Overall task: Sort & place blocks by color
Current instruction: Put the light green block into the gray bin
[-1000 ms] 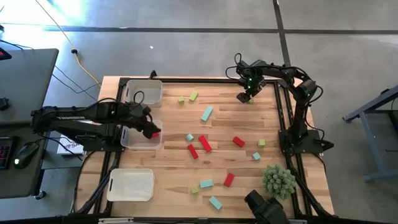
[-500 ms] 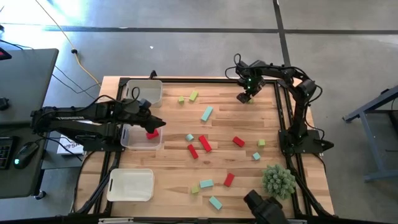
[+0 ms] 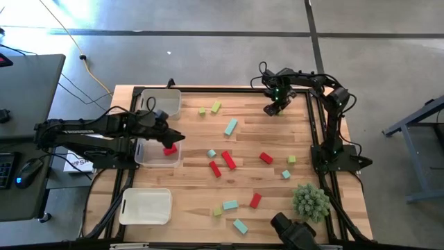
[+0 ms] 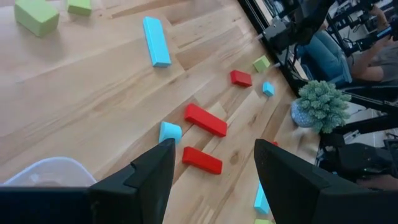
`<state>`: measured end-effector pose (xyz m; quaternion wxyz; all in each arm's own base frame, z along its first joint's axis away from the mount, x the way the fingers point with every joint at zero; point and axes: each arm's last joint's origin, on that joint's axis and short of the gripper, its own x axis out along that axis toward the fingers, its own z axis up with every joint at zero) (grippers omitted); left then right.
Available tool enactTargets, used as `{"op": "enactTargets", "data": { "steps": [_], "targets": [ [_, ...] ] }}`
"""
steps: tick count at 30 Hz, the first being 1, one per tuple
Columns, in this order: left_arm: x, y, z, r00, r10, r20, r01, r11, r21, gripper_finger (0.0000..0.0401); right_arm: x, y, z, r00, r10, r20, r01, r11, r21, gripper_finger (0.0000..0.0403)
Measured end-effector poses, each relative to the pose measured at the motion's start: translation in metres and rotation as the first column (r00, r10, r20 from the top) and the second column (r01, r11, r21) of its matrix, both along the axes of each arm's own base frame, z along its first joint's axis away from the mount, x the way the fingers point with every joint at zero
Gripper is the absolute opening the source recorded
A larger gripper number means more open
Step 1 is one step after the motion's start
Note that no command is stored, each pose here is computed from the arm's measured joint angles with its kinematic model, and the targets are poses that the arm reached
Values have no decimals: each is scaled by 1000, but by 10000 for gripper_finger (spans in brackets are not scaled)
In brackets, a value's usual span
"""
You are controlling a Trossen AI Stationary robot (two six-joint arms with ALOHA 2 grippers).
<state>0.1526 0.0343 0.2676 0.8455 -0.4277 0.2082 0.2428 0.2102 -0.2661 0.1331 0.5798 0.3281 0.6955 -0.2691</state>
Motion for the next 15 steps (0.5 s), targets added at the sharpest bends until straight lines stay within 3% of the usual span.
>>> {"op": "enactTargets", "data": {
  "steps": [3, 10, 13, 15],
  "targets": [
    [0, 1, 1, 1000, 24, 13, -24, 1000, 2, 209, 0, 0, 0, 1000, -18, -3, 18, 1000, -2, 98],
    [4, 3, 7, 997, 7, 71, -12, 998, 69, 209, 0, 3, 6, 999, -24, 34, 24, 1000, 19, 97],
    [5, 5, 9, 996, 3, 86, -12, 994, 105, 209, 1, 15, 14, 999, -23, 36, 20, 997, 74, 97],
    [4, 7, 10, 996, 1, 84, -12, 992, 126, 209, 8, 21, 25, 995, -11, 103, 3, 997, 77, 97]
  ]
}}
